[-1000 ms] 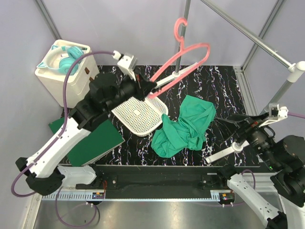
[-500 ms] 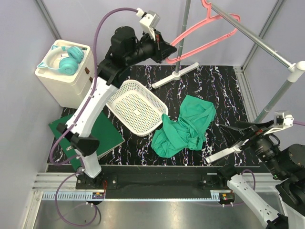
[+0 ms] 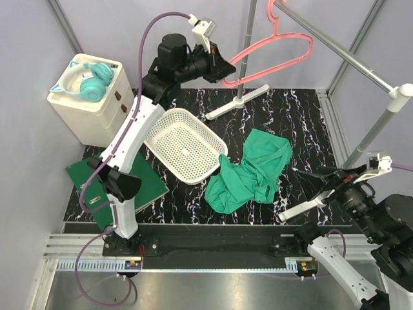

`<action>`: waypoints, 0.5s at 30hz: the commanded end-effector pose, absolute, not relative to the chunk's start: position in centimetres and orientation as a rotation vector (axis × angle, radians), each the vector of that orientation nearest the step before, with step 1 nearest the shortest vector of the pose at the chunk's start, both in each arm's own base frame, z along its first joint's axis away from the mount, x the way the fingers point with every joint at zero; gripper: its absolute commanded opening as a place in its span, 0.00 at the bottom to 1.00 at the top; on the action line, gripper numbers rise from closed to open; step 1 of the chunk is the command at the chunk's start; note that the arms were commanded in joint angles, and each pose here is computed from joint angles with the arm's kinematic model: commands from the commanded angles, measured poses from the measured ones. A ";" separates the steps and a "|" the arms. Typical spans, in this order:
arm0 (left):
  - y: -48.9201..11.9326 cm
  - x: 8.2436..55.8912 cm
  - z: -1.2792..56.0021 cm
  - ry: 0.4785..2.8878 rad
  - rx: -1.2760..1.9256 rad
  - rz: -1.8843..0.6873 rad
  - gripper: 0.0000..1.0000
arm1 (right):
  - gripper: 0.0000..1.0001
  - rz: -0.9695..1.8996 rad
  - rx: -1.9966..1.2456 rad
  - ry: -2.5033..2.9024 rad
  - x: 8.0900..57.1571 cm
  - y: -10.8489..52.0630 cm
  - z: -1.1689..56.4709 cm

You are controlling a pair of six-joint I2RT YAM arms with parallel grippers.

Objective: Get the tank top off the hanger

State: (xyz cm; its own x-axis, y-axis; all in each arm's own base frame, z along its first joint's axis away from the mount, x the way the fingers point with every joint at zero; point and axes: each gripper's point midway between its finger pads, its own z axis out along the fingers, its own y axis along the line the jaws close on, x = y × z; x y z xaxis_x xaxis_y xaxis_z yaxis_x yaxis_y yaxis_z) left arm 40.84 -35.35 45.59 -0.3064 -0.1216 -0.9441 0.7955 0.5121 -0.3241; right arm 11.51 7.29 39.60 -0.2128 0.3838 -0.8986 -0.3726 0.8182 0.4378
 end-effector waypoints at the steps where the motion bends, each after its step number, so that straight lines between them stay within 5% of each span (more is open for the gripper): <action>1: -35.9 41.0 46.3 1.578 0.610 -1.068 0.00 | 1.00 0.704 0.007 1.694 12.7 8.3 38.6; 6: -35.3 41.3 44.7 1.611 0.620 -1.039 0.16 | 0.99 0.714 0.004 1.775 14.0 9.6 36.5; 10: -33.4 40.4 46.0 1.599 0.597 -1.020 0.52 | 1.00 0.742 -0.017 1.838 14.8 10.9 34.7; 15: -30.6 39.6 46.3 1.619 0.513 -0.930 0.73 | 1.00 0.748 -0.016 1.925 16.3 12.3 31.9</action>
